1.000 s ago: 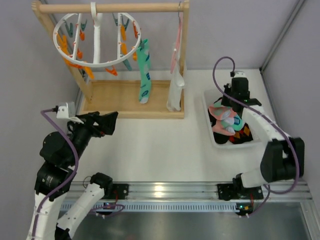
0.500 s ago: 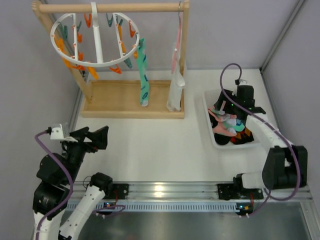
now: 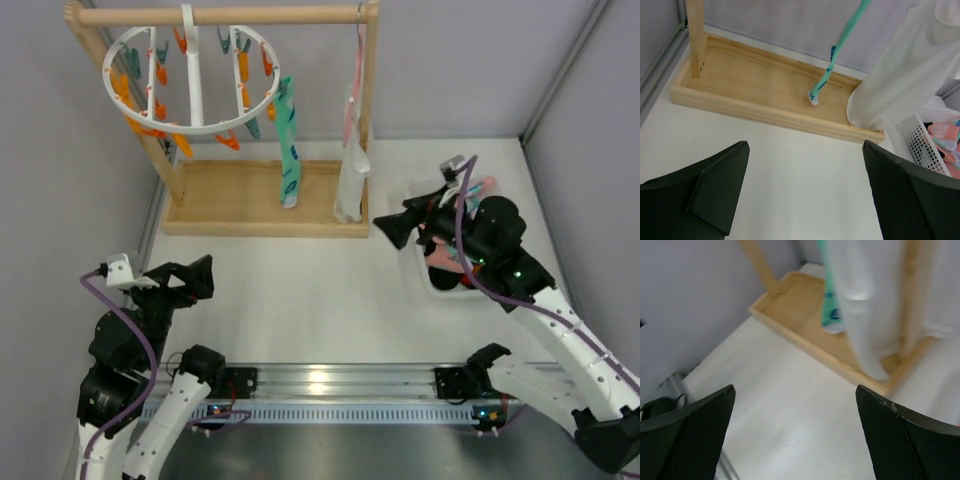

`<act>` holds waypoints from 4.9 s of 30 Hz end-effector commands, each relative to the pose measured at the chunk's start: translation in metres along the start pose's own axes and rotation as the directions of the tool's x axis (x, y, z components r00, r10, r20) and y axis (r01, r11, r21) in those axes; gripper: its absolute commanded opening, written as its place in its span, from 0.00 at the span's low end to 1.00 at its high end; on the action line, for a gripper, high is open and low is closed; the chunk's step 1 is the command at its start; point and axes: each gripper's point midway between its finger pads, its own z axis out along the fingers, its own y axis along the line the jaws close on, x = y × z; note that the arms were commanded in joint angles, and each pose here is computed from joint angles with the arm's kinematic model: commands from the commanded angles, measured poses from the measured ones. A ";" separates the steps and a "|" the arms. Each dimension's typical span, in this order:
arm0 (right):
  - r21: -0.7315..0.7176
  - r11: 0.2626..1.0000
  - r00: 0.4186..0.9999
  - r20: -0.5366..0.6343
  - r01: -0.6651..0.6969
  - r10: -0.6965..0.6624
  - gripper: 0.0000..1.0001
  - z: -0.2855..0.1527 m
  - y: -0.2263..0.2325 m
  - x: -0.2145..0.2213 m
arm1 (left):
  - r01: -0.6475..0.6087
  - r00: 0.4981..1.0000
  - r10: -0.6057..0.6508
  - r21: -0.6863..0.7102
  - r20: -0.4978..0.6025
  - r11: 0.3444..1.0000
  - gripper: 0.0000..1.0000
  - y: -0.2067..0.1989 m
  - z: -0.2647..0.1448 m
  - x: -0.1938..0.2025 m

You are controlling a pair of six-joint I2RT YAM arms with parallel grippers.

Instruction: Remove the socks clipped to the hanger

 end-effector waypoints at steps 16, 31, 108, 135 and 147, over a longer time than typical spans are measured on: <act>0.179 0.979 0.985 0.127 0.097 -0.120 1.00 0.224 0.113 0.048 | 0.030 0.999 -0.029 -0.007 0.016 1.000 0.98 0.002 0.001 0.003; 0.377 0.924 0.968 0.198 0.070 -0.154 0.78 0.385 -0.008 0.095 | 0.015 1.000 -0.015 0.019 0.003 1.000 0.98 -0.003 0.003 0.005; -0.066 0.775 0.777 0.111 0.628 -0.620 0.00 0.233 0.317 0.170 | -0.518 0.844 0.511 -0.490 -0.161 0.701 0.89 -0.131 0.171 -0.110; -0.182 0.652 0.676 0.241 0.736 -0.696 0.00 0.221 0.381 0.166 | -0.571 0.808 0.533 -0.552 -0.251 0.607 0.89 -0.096 0.197 -0.096; -0.200 0.643 0.673 0.250 0.739 -0.696 0.00 0.221 0.380 0.177 | -0.557 0.821 0.506 -0.566 -0.264 0.608 0.77 -0.076 0.203 -0.096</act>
